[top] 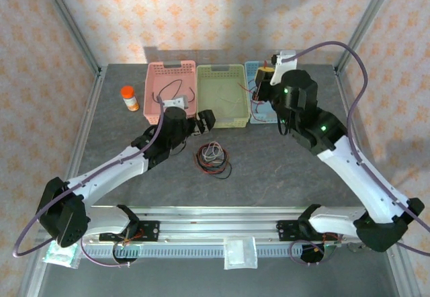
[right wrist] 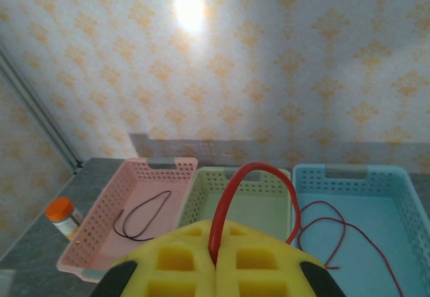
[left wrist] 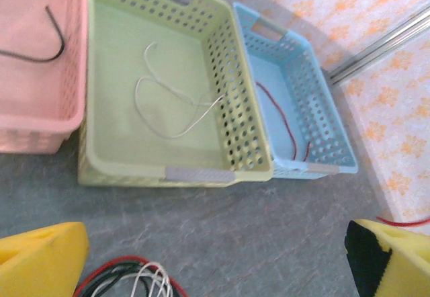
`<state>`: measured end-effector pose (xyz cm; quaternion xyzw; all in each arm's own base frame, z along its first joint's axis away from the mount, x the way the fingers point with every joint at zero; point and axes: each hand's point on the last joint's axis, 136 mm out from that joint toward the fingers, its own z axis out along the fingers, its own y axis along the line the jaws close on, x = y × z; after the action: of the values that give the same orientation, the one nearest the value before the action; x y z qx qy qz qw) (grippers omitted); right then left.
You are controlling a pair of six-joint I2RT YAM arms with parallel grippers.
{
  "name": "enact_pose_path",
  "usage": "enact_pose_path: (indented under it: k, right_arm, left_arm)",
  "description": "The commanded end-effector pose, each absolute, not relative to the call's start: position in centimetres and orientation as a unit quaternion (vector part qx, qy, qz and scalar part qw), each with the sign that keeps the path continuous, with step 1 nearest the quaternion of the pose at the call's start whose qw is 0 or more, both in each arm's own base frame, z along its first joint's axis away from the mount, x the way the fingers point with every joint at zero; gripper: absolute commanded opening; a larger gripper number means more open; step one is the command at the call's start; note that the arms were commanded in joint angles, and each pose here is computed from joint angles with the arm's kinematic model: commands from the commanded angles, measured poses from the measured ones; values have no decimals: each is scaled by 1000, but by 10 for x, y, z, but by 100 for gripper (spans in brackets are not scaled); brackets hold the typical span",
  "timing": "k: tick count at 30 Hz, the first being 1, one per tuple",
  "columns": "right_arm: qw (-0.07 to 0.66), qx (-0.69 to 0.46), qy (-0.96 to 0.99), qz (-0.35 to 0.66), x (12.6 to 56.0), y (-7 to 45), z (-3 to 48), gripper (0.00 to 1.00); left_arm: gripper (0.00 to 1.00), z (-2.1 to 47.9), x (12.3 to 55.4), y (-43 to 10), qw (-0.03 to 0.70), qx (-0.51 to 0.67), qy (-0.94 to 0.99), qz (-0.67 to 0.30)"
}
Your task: Untangle the cables
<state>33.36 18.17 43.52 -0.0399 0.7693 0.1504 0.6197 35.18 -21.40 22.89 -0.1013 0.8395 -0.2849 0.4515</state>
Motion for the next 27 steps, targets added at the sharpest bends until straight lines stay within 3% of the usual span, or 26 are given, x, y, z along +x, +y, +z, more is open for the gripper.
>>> enact_pose_path:
  k: [1,9,16,27]
  right_arm:
    - [614,-50,776,137,347,177,439,0]
    - [580,-10,805,123,413,149,413,0]
    - [531,34,844,59,475,119,358,0]
    - [455,75,887,13,536,87,261,0]
  left_arm:
    - [99,245,359,-224,460,-69,840,-278]
    - [99,288,378,-268,465,-34,807,-363]
    - [99,316,397,-305,448,-19,779,-439]
    - [99,313,402,-326,419,-12,771,-480]
